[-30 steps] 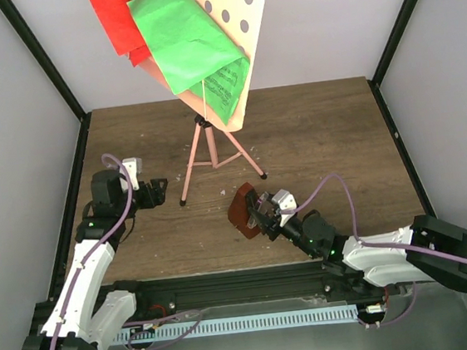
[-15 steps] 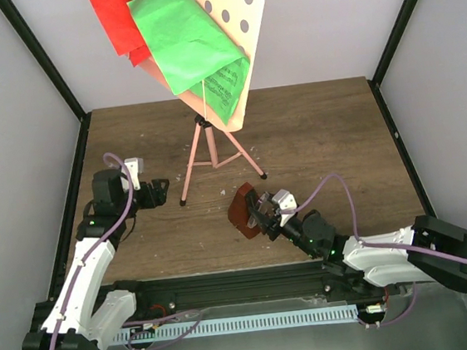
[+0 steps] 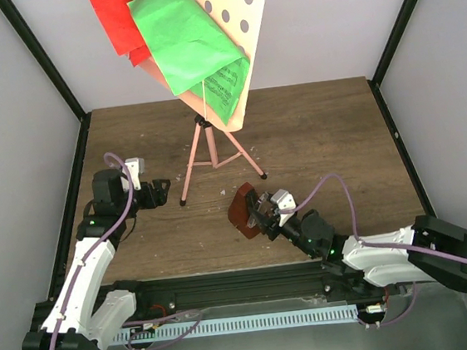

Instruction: Pack up the instrument practice props

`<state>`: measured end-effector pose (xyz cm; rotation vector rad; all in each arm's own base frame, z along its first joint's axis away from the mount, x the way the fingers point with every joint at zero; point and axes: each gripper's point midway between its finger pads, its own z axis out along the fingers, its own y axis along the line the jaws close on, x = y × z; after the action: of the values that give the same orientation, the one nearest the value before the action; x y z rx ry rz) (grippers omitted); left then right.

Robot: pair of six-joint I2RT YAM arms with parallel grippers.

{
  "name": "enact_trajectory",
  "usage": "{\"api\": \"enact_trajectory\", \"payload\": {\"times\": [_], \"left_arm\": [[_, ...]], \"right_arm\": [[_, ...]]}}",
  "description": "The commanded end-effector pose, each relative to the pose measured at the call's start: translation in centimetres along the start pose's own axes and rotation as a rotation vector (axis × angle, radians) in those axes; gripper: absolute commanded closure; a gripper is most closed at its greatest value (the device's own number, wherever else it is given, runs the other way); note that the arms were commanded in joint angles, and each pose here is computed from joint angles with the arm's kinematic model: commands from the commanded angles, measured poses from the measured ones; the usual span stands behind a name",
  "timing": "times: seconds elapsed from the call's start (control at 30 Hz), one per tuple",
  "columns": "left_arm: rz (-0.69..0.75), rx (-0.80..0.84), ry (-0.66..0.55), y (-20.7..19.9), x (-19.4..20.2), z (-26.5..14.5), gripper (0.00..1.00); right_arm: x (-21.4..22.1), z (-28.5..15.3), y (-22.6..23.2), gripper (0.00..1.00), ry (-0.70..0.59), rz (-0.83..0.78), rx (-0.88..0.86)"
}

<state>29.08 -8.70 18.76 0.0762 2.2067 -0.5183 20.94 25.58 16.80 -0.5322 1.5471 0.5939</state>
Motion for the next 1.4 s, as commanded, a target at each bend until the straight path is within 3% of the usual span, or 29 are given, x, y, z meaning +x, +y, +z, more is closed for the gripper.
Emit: {"api": "enact_trajectory", "payload": {"times": [0.0,0.67,1.37], "left_arm": [[0.007,0.019,-0.022,-0.4,-0.8,-0.2,0.20],[0.007,0.018,-0.017,-0.4,-0.7,-0.2,0.21],[0.008,0.025,-0.001,-0.6,-0.4,0.1,0.21]], "right_arm": [[-2.1,0.3,0.4,0.48,-0.049,0.023,0.003],[-1.6,0.7,1.2,0.46,-0.028,0.007,-0.002],[2.1,1.4,1.3,0.40,0.083,0.009,0.001]]}}
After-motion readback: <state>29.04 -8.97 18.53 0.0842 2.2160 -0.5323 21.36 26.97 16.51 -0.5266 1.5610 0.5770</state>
